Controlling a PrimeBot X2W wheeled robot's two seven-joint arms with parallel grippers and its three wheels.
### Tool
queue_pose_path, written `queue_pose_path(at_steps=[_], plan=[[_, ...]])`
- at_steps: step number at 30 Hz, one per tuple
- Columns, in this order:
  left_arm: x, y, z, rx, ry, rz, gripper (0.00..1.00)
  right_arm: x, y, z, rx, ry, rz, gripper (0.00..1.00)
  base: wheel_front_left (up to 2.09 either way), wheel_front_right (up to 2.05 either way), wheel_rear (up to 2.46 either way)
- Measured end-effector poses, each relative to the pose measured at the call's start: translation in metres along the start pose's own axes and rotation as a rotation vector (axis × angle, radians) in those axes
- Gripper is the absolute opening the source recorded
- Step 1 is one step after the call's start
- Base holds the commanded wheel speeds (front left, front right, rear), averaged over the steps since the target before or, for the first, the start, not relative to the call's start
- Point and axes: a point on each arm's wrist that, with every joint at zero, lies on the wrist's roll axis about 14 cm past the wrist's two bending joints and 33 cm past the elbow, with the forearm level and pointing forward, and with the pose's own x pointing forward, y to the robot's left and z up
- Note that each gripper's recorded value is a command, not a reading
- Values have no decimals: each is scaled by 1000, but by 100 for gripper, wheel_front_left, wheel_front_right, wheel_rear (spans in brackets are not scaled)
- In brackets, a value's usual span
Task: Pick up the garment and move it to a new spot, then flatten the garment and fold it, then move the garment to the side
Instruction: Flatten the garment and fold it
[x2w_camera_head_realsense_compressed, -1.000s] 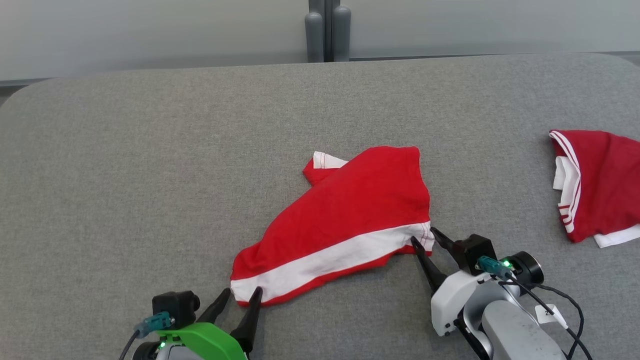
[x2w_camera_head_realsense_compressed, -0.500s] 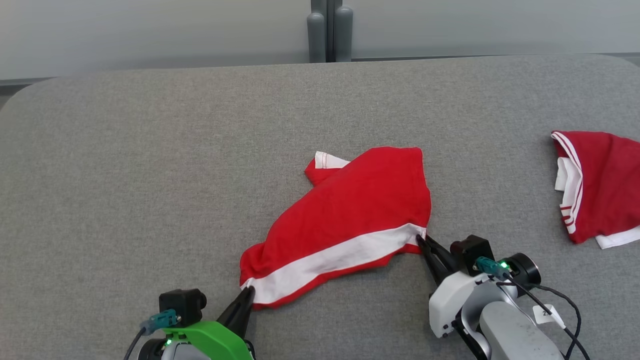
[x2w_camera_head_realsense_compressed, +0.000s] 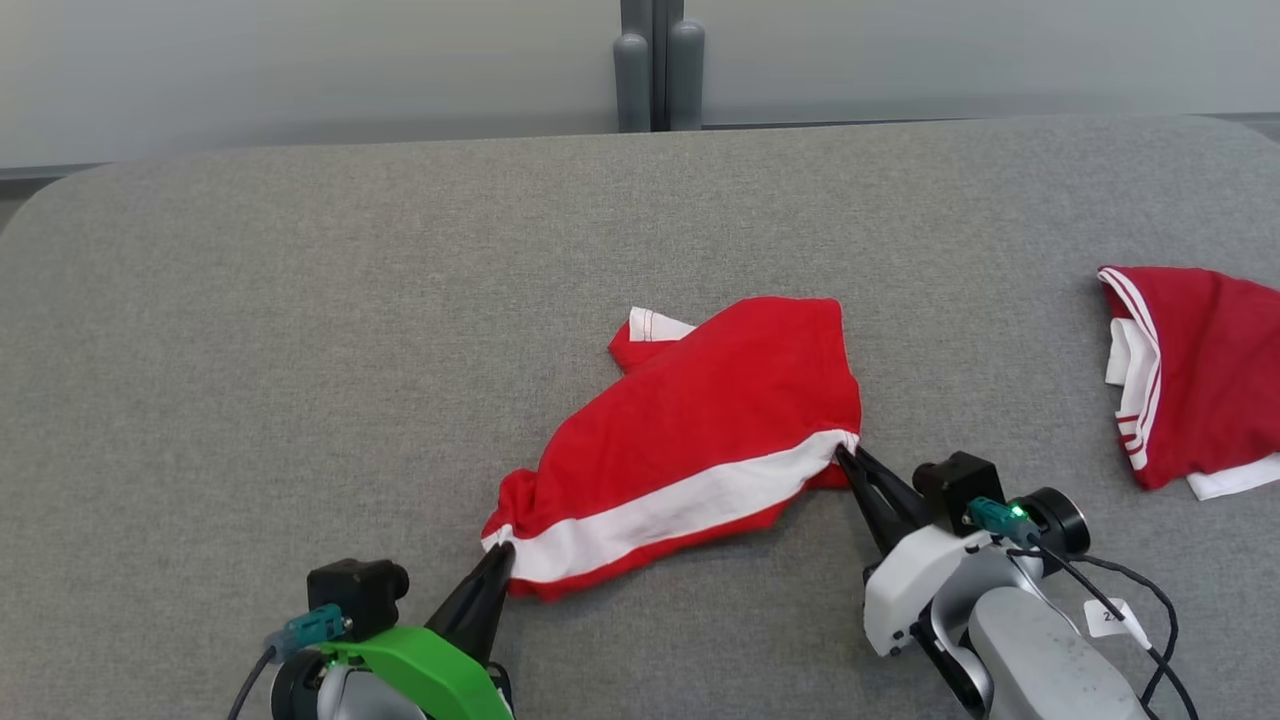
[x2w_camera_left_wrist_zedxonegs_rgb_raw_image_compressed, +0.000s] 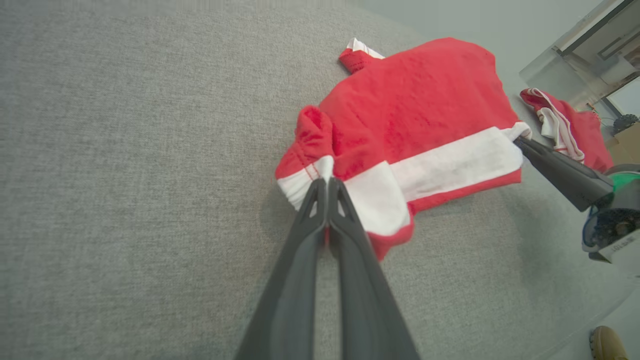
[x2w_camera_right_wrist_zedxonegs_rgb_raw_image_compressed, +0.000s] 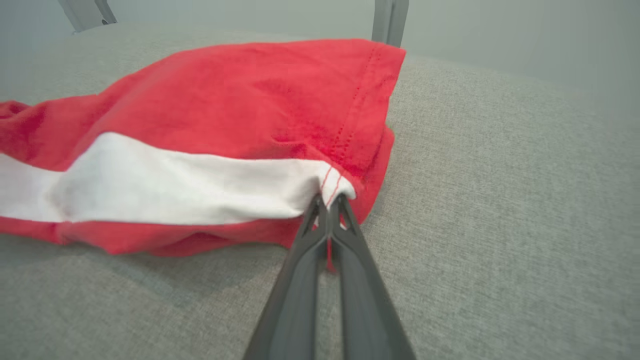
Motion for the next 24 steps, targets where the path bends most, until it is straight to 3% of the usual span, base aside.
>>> queue_pose_path(at_steps=[5,11,24], plan=[[-6,-13,15,6,-41,-37,0,-7,-7,10,24,-43,-20,0,0,0,0],[-14,-32,56,1,-165,-89,0,-14,-13,40,133,-144,-35,0,0,0,0],[-30,-79,146,32,-356,-243,0,-58,-50,185,305,-493,22,0,0,0,0]])
